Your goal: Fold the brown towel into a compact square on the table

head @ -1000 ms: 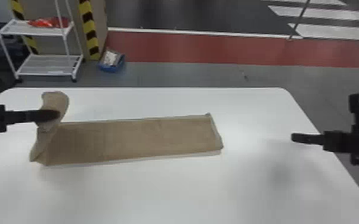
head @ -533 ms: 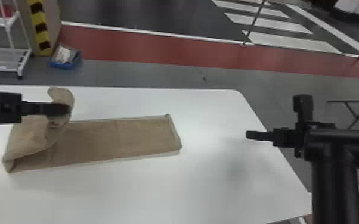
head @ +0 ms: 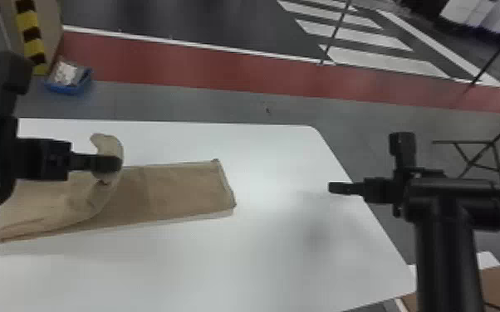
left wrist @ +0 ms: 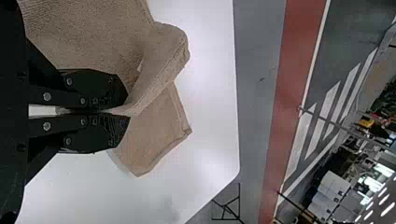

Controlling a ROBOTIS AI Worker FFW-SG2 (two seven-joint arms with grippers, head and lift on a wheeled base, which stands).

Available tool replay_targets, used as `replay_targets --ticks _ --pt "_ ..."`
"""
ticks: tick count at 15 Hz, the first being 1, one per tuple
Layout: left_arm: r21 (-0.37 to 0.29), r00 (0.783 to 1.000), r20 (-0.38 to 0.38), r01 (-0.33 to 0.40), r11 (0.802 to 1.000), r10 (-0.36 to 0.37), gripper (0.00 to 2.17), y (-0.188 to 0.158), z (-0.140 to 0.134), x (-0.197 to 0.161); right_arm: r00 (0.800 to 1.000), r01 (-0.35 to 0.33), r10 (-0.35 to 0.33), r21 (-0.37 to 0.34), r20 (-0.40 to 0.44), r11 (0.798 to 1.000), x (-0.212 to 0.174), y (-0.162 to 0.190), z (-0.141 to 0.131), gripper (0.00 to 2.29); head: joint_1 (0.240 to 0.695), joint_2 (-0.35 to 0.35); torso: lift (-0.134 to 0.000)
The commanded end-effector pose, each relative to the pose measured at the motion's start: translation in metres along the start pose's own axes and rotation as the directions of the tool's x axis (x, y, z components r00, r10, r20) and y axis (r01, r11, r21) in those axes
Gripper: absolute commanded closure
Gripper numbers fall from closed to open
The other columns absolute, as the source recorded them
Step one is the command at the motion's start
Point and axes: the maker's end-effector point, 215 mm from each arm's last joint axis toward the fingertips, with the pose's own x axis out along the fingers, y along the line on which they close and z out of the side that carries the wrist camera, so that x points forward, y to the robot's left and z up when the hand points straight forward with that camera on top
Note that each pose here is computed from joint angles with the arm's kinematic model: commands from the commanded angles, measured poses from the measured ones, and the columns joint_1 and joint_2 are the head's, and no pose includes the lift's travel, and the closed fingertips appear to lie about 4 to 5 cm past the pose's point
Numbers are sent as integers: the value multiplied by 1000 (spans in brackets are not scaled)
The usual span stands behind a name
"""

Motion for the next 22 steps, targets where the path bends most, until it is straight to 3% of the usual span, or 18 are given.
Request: replay_targets --ticks 1,5,9,11,14,18,19,22 --pt "51 1000 -11 -16 999 16 -1 -7 -13 16 1000 -3 3 -4 8 1000 1 1 7 80 695 -350 -123" --pt "57 1000 -10 -3 998 3 70 -12 -15 20 999 -30 30 3 18 1000 3 17 16 80 695 -350 -123" --pt "52 1000 -11 12 999 -12 70 -17 -22 19 995 -87 87 14 47 996 7 55 33 87 695 -350 -123" --pt "31 1000 7 18 999 -18 70 -12 -22 13 984 -170 166 64 60 983 5 100 39 80 695 -350 -123" --pt "-43 999 50 9 999 -7 70 16 -27 -7 956 -290 286 56 71 955 -7 179 48 87 695 -329 -123" --pt "-66 991 58 -116 991 120 73 105 -55 -68 891 -454 453 10 40 891 -13 302 42 93 695 -160 -123" --pt "-76 988 55 -143 987 147 73 123 -65 -84 870 -492 492 -5 29 871 -12 334 39 93 695 -72 -123" --pt "-81 978 66 -194 978 199 73 159 -81 -120 856 -517 516 -86 -38 852 -8 380 27 97 695 74 -123"
